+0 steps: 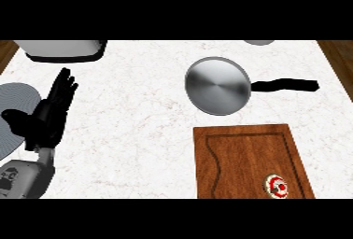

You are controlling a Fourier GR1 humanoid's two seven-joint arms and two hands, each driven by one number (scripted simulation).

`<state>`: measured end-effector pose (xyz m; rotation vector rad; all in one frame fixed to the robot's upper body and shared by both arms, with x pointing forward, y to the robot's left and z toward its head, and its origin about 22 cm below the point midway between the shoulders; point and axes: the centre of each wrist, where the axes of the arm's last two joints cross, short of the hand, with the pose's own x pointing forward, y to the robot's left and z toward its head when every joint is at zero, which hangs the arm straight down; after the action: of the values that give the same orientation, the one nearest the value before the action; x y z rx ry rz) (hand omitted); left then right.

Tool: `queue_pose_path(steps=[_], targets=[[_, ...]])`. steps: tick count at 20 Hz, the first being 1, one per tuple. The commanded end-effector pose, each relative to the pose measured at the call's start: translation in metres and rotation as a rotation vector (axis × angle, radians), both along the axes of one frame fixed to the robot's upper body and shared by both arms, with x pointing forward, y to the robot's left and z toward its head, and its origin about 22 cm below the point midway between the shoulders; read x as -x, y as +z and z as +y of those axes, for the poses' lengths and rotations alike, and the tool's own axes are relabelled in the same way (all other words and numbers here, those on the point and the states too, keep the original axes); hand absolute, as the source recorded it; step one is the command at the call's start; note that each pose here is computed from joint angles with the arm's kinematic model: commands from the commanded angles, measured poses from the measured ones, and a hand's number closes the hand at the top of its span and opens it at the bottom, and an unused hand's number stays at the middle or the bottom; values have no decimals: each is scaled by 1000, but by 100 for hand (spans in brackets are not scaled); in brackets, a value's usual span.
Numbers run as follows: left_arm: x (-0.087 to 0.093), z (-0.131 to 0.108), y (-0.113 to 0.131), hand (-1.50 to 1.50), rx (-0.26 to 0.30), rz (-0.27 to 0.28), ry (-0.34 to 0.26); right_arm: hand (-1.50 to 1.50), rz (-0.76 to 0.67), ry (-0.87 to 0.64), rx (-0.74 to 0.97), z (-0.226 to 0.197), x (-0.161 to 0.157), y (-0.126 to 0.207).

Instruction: Pick the cupcake from the cutting board and place it in the pan

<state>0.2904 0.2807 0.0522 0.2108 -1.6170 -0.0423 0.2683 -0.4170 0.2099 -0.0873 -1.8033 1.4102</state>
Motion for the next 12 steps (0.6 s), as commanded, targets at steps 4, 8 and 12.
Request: queue_pose_path(steps=[4,8,12], targets=[[-3,7,-2,0,-1,-5,-25,-150,-38,126,36,34,-2,26],[-6,2,-1,0,4,3,-12,-150,60,192,25,59,8,25],[0,-5,-21,0,-1,5,9,-150,125,282,35,66,23,5]])
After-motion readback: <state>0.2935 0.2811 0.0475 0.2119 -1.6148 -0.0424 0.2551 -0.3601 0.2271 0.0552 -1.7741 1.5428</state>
